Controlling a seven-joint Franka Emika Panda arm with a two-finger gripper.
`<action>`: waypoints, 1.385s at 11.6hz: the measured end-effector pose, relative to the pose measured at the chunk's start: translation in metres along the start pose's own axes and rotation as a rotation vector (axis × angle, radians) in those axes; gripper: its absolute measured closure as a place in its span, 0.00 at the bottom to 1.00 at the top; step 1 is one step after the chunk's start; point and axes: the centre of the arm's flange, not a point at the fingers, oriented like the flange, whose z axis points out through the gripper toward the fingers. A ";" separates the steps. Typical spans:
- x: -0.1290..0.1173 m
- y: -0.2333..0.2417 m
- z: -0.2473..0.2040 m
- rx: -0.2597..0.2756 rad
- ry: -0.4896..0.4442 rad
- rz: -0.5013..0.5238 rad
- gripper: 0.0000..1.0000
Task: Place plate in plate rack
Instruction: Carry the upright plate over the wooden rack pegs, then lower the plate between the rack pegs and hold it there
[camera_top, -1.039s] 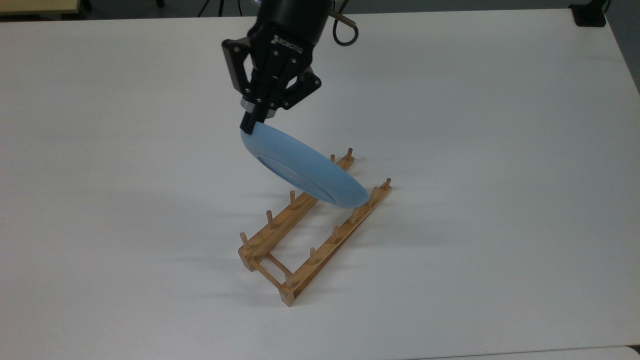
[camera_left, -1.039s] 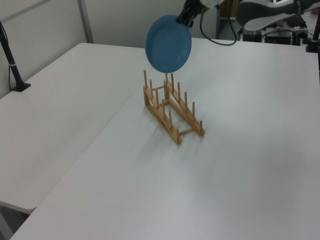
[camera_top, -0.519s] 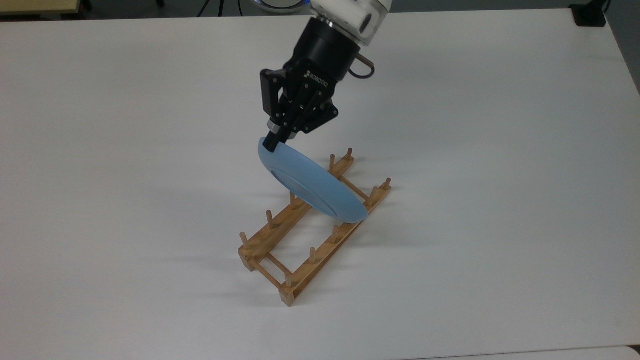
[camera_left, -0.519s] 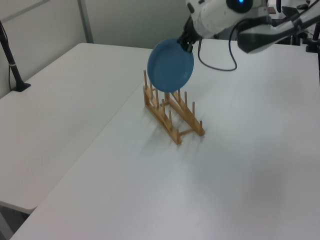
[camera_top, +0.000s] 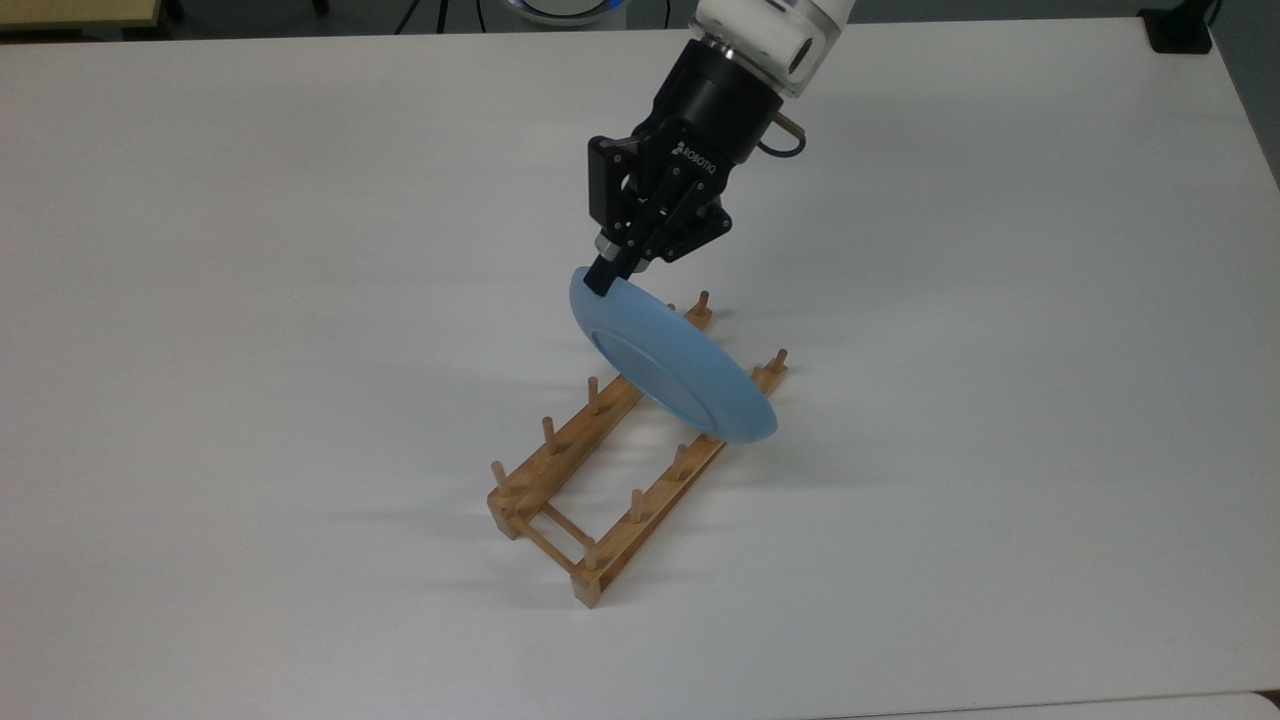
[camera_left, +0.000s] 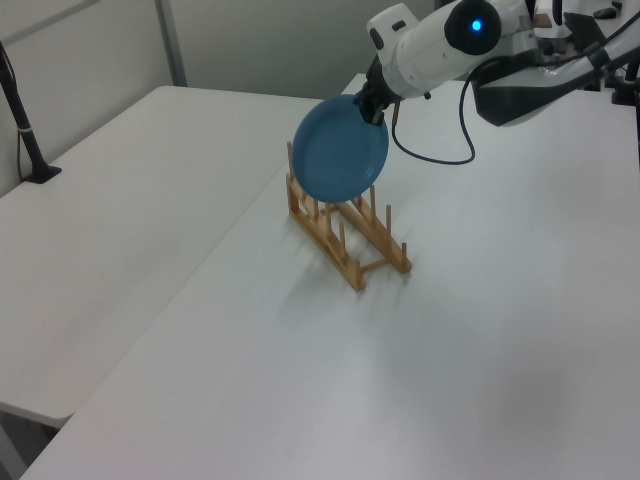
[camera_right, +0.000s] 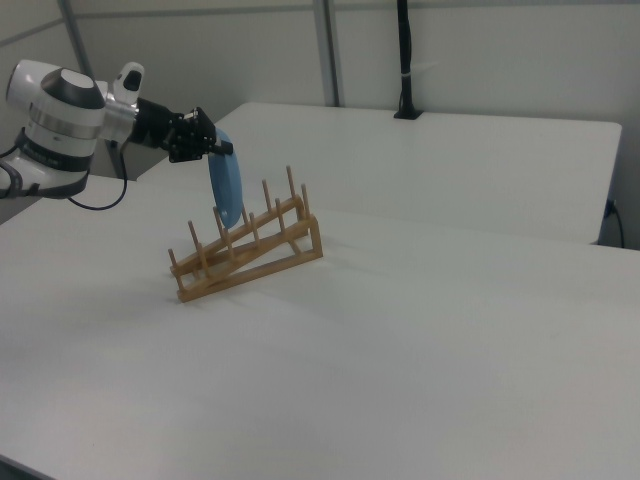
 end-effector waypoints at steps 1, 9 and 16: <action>0.000 -0.003 -0.002 0.000 -0.002 -0.002 0.95; -0.004 -0.009 0.012 -0.008 -0.024 0.056 0.27; -0.009 0.011 0.022 0.395 -0.387 0.734 0.00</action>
